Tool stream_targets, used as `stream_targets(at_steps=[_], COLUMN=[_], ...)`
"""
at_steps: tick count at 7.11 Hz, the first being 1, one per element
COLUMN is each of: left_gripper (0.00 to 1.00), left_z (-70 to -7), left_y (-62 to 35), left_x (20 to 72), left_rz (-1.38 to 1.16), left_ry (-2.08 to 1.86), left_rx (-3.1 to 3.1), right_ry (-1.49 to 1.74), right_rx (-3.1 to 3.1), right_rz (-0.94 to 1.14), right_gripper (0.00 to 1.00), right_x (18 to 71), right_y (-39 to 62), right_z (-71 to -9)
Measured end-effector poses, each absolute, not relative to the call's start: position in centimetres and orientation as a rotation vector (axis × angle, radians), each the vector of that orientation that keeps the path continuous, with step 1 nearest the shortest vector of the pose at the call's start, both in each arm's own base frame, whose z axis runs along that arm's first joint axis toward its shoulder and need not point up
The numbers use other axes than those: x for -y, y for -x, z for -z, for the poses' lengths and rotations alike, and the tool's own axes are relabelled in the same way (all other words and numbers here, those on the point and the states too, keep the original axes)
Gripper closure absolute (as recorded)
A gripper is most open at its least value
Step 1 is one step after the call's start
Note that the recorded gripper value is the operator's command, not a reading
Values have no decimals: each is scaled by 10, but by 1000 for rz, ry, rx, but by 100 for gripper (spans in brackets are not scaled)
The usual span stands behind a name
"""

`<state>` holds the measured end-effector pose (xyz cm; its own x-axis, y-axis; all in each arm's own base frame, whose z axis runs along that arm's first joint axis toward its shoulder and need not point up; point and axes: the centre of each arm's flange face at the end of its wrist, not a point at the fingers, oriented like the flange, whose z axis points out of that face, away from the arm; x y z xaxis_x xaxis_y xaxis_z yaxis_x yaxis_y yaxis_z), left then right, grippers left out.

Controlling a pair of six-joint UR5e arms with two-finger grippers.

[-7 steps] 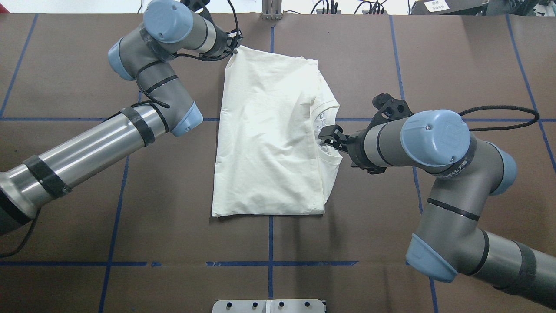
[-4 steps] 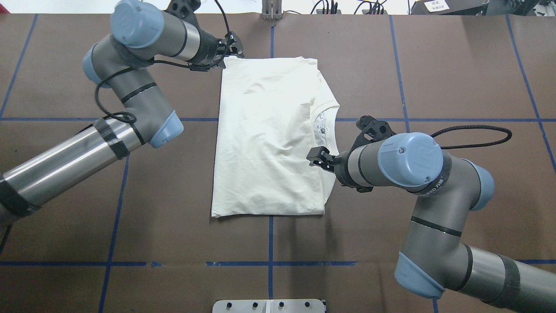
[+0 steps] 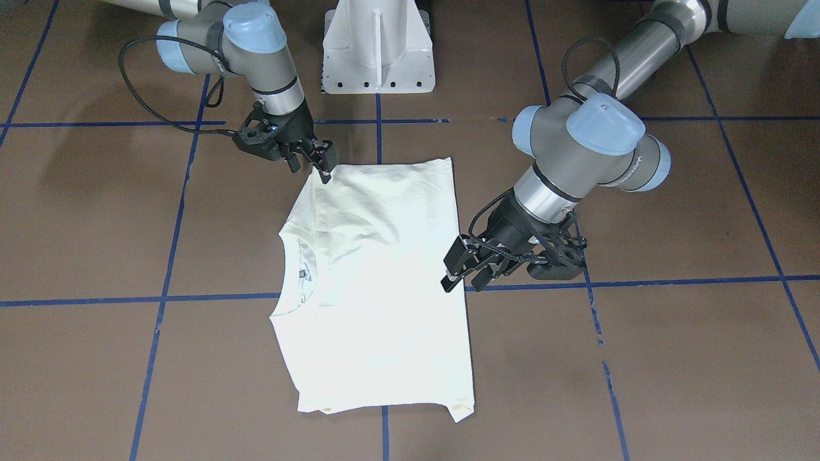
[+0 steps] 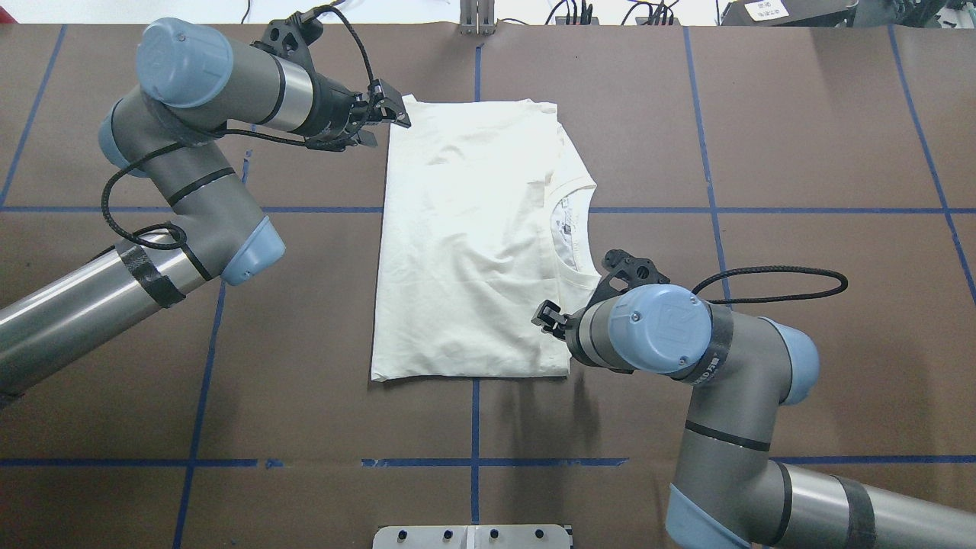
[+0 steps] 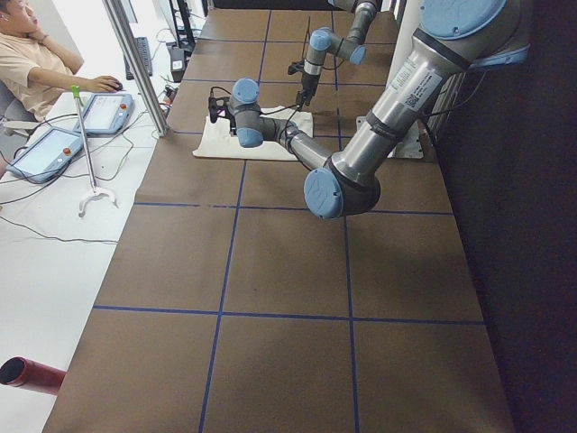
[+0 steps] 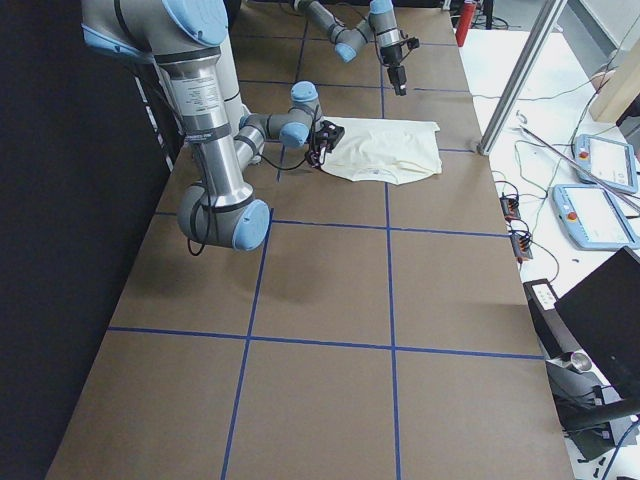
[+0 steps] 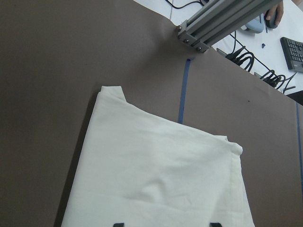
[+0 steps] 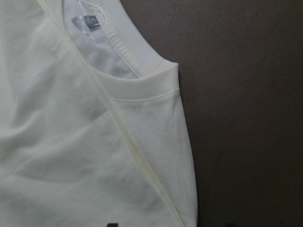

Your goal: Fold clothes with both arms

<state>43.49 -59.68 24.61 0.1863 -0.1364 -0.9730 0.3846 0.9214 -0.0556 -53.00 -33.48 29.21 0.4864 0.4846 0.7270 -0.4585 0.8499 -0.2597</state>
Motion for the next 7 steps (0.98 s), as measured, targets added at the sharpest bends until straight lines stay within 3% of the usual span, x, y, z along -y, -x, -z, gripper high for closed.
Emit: stream_targets(at_steps=[1,2,3,7], left_gripper=[32,32,32,31], left_z=[-247,-247,-248,-249], left_y=[-435,-435,-434,-434], left_x=[597,597,597,596], left_rz=[371,372,372,373], left_ry=[-218,-218,-218,-217], left_rx=[-1336,-1336,-1335,-1334], right_ry=[26,20,17,17], right_rx=[867,850,843,848], right_rz=[-567,-564,-564,-564], right_gripper=[28,47,98,100], right_x=[328,326,326,326], right_y=[538,543,545,548], right_z=[-296,-300,-302,-298])
